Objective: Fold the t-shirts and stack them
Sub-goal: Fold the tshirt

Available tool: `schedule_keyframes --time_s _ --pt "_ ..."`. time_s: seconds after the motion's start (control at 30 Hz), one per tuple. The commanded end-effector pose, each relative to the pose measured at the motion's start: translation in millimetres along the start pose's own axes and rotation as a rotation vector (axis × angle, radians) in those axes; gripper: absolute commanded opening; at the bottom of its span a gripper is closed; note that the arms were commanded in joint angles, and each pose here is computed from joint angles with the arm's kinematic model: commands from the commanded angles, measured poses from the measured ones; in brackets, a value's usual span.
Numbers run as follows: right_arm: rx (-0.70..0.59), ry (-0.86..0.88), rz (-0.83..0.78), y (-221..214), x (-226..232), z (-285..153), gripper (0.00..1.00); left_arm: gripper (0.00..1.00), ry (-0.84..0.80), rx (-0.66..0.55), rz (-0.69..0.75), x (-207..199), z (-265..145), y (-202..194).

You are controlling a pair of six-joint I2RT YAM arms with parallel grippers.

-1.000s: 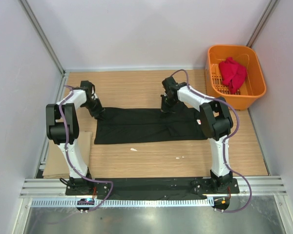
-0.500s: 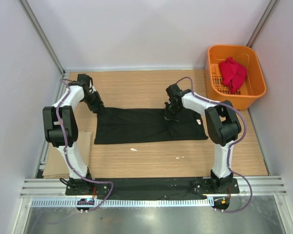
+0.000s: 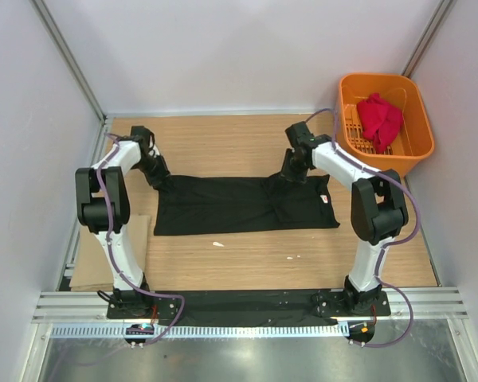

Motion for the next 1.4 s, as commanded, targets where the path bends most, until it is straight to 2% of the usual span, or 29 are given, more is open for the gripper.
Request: schedule_keyframes --time_s 0.0,0.23,0.43,0.53,0.63,0.67,0.7,0.77,0.8,0.83,0.9,0.93,1.03,1.2,1.37 --pt "-0.185 -0.144 0.156 41.0 -27.5 -24.3 0.38 0.28 0.010 0.034 0.025 4.4 7.0 -8.8" --pt "-0.270 -0.149 0.244 49.8 -32.3 -25.0 0.49 0.28 0.032 0.068 0.019 12.8 21.5 -20.7" --pt "-0.241 -0.162 0.151 63.9 -34.6 -19.9 0.55 0.27 -0.011 0.026 0.019 -3.3 5.9 -20.4" --pt "-0.216 -0.152 0.036 70.2 -43.2 -23.7 0.55 0.27 -0.105 -0.017 0.081 -47.6 -6.1 -24.1" --pt "-0.218 -0.039 -0.045 80.3 -46.1 -27.2 0.62 0.29 -0.273 -0.063 0.124 -107.4 -7.9 -29.3" --pt "-0.227 -0.002 -0.062 86.9 -45.9 -26.6 0.70 0.32 -0.313 -0.078 0.134 -122.2 -6.6 -29.4" --pt "-0.208 0.095 -0.099 88.4 -31.9 -24.7 0.72 0.33 -0.358 -0.132 0.152 -139.5 -4.8 -21.8" --pt "-0.170 0.138 -0.181 94.4 -24.0 -10.3 0.73 0.36 -0.408 -0.131 0.144 -174.1 6.6 -26.6" --pt "-0.149 0.180 -0.214 95.8 -16.0 -5.1 0.73 0.36 -0.450 -0.181 0.160 -192.0 7.3 -16.3" --pt "-0.130 0.196 -0.261 99.9 -13.0 9.0 0.73 0.37 -0.466 -0.149 0.126 -207.3 22.5 -22.1" --pt "-0.136 0.247 -0.311 106.0 -3.6 19.0 0.72 0.37 -0.521 -0.200 0.127 -231.6 28.8 -9.9" --pt "-0.144 0.264 -0.321 108.7 -0.2 22.0 0.71 0.37 -0.520 -0.179 0.118 -238.9 44.8 -15.0" --pt "-0.127 0.334 -0.357 111.7 10.1 33.5 0.66 0.38 -0.535 -0.211 0.110 -260.8 51.4 -9.8" --pt "-0.100 0.337 -0.385 112.9 8.7 58.4 0.62 0.42 -0.520 -0.266 0.096 -274.2 57.6 -4.0" --pt "-0.099 0.311 -0.408 119.1 5.4 64.3 0.54 0.43 -0.548 -0.264 0.066 -284.4 61.3 1.6"
Point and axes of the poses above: each gripper's point midway between its finger pads, its own z axis out along the fingers, its own x axis along the line the jaws close on, y = z × x, the point moved 3 cm from there along -z, back along the fingers, and after that the axes turned 15 degrees about z, right-handed, at the moved point
